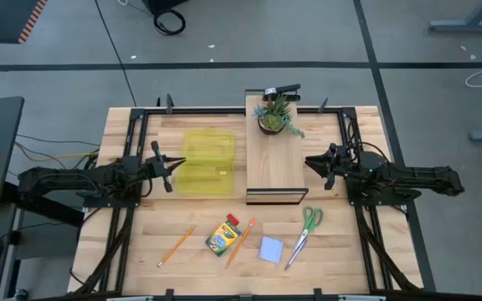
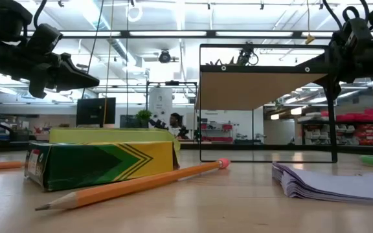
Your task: Pack school essentials
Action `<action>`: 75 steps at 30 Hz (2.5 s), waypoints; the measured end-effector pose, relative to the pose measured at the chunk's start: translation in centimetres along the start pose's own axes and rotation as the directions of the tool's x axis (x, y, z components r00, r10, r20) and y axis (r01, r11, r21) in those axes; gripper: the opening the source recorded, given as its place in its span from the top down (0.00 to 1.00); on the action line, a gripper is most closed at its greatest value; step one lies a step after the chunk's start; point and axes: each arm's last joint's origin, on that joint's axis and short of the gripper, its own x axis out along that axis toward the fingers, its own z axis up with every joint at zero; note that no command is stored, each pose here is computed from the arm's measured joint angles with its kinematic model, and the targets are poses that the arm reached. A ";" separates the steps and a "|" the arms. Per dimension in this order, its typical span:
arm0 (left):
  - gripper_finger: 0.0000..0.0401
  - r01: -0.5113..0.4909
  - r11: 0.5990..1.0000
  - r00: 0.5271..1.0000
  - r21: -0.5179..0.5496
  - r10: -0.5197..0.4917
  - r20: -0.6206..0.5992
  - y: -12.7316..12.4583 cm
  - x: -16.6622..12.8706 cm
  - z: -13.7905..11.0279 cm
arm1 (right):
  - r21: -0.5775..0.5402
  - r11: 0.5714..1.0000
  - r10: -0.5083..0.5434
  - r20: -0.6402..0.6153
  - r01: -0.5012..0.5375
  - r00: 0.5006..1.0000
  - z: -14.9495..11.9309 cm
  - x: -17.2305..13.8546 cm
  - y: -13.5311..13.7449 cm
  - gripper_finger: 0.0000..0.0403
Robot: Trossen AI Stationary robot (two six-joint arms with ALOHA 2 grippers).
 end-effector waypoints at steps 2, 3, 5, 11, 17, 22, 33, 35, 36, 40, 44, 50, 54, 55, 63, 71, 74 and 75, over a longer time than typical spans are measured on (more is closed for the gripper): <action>0.91 0.000 1.000 1.000 0.000 0.000 0.000 0.0 0.0 0.0 | 0.000 1.000 0.000 0.000 0.000 1.000 0.0 0.0 0.0 0.77; 0.91 0.000 1.000 1.000 0.000 0.000 0.000 0.0 0.0 0.0 | 0.000 1.000 0.000 0.000 0.000 1.000 0.0 0.0 0.0 0.77; 0.90 0.000 1.000 1.000 0.000 0.000 0.000 0.0 0.0 0.0 | 0.000 1.000 0.000 0.000 0.000 1.000 0.0 0.0 0.0 0.77; 0.92 0.000 1.000 1.000 -0.001 0.000 0.001 0.0 0.0 0.0 | 0.000 1.000 0.000 0.000 0.000 1.000 0.0 0.0 0.0 0.77; 0.93 0.077 0.905 0.995 -0.417 -0.047 0.082 0.0 0.0 0.6 | 0.000 1.000 0.000 0.000 0.000 1.000 0.0 0.0 0.0 0.77; 0.92 0.172 0.775 0.983 -0.609 -0.099 0.152 0.0 -0.1 1.0 | 0.000 1.000 0.000 0.000 0.000 1.000 0.0 0.0 0.0 0.77; 0.91 0.361 0.669 0.921 -0.650 -0.363 0.138 -0.1 -0.2 3.5 | 0.000 1.000 0.000 0.000 0.000 1.000 0.0 0.0 0.0 0.77; 0.88 0.345 0.671 0.918 -0.656 -0.387 0.087 -0.1 -0.1 3.8 | 0.000 1.000 0.000 0.000 0.000 1.000 0.0 0.0 0.0 0.77; 0.87 0.336 0.672 0.912 -0.660 -0.408 0.049 -0.2 -0.1 3.8 | 0.000 1.000 0.000 0.000 0.000 1.000 0.0 0.0 0.0 0.77; 0.83 0.273 0.646 0.864 -0.713 -0.491 -0.114 -0.7 -0.1 3.7 | 0.000 1.000 0.000 0.000 0.000 1.000 0.0 0.0 0.0 0.77; 0.82 0.204 0.612 0.788 -0.764 -0.566 -0.243 -1.2 -0.4 4.0 | 0.000 1.000 0.000 0.000 0.000 1.000 0.0 0.0 0.0 0.77; 0.85 0.176 0.577 0.702 -0.797 -0.641 -0.309 -2.6 -0.1 5.1 | 0.000 1.000 0.000 0.000 0.000 1.000 0.0 0.0 0.0 0.77; 0.86 0.136 0.558 0.634 -0.819 -0.684 -0.361 -4.2 0.2 5.5 | 0.000 1.000 0.000 0.000 0.000 1.000 0.0 0.0 0.0 0.77; 0.86 0.118 0.554 0.614 -0.824 -0.693 -0.378 -4.6 0.3 5.6 | 0.000 1.000 0.000 0.000 0.000 1.000 0.0 0.0 0.0 0.77; 0.86 0.001 0.593 0.470 -0.805 -0.711 -0.523 -8.1 0.5 7.8 | 0.000 1.000 0.000 0.000 0.000 1.000 0.0 0.0 0.0 0.77; 0.86 -0.156 0.660 0.346 -0.735 -0.661 -0.666 -11.3 1.0 9.2 | 0.000 1.000 0.000 -0.001 0.000 1.000 0.0 0.0 0.0 0.77; 0.86 -0.178 0.658 0.332 -0.732 -0.660 -0.674 -12.4 1.3 10.3 | 0.000 1.000 0.000 0.000 0.000 1.000 0.0 0.0 0.0 0.77; 0.86 -0.189 0.660 0.326 -0.727 -0.656 -0.680 -12.7 1.4 10.8 | 0.000 1.000 0.000 0.000 0.000 1.000 0.0 0.0 0.0 0.77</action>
